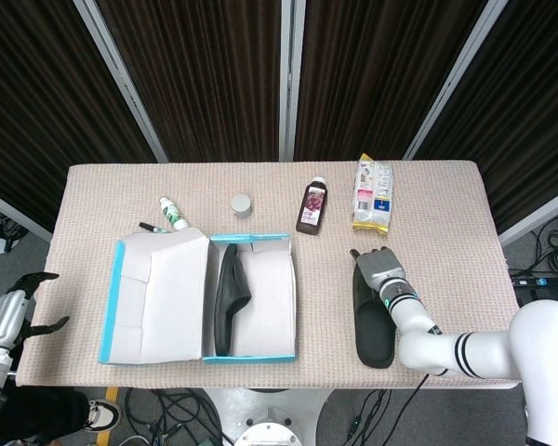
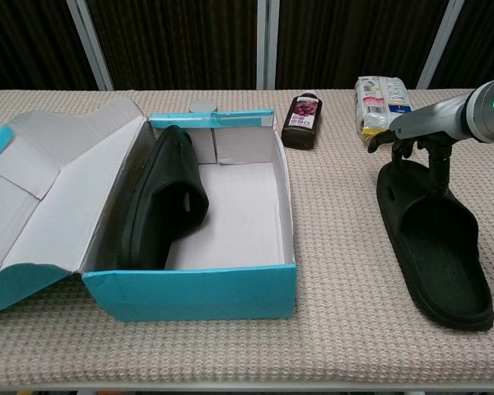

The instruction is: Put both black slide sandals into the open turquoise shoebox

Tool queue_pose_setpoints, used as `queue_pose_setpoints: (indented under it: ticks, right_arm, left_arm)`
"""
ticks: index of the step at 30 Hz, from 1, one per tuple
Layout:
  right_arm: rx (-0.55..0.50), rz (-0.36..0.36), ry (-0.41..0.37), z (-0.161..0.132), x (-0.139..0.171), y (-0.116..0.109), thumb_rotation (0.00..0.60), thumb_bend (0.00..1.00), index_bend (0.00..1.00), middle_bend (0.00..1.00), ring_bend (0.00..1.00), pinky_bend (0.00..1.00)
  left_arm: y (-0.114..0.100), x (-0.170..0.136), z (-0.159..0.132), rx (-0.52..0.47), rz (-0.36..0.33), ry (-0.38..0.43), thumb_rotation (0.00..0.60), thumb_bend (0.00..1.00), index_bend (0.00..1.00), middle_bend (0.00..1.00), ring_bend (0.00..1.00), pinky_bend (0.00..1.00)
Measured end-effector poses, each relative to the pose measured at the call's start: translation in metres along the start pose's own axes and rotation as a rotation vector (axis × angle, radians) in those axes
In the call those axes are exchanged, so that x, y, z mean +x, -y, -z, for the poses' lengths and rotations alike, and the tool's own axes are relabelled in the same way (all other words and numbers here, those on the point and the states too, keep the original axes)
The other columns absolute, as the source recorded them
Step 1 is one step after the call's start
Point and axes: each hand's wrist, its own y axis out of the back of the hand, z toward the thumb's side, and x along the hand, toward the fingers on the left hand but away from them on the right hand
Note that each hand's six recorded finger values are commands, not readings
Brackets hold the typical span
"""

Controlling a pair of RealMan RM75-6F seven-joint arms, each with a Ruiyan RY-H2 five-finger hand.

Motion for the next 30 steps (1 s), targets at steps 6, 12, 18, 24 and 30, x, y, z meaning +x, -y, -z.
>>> queue_pose_setpoints:
  ticks: [6,12,18,24,30]
  right_arm:
    - [-0.013,0.027,-0.008,0.001,0.002,-0.003,0.600,0.10,0.00,0.48,0.24,0.21]
    - [-0.043,0.056,-0.021,0.008,0.012,-0.013,0.600,0.12,0.13,0.49,0.26,0.26]
    - [-0.106,0.100,-0.037,0.020,0.022,-0.028,0.600,0.12,0.20,0.49,0.27,0.29]
    - [-0.186,0.170,-0.103,0.023,0.034,-0.043,0.600,0.13,0.25,0.50,0.29,0.32]
    - [-0.273,0.282,-0.199,0.022,0.053,-0.069,0.600,0.13,0.27,0.51,0.30,0.34]
  left_arm:
    - [0.001,0.001,0.000,-0.003,0.004,-0.002,0.600,0.17,0.24,0.20,0.13,0.24]
    - [0.002,0.002,-0.002,-0.002,0.011,-0.003,0.600,0.17,0.24,0.20,0.13,0.24]
    - [0.002,0.001,-0.003,0.001,0.012,-0.003,0.600,0.17,0.24,0.20,0.13,0.24]
    - [0.002,0.001,-0.004,0.000,0.014,-0.006,0.600,0.17,0.24,0.20,0.13,0.24]
    - [0.002,0.001,-0.006,0.002,0.012,-0.005,0.600,0.17,0.24,0.20,0.13,0.24]
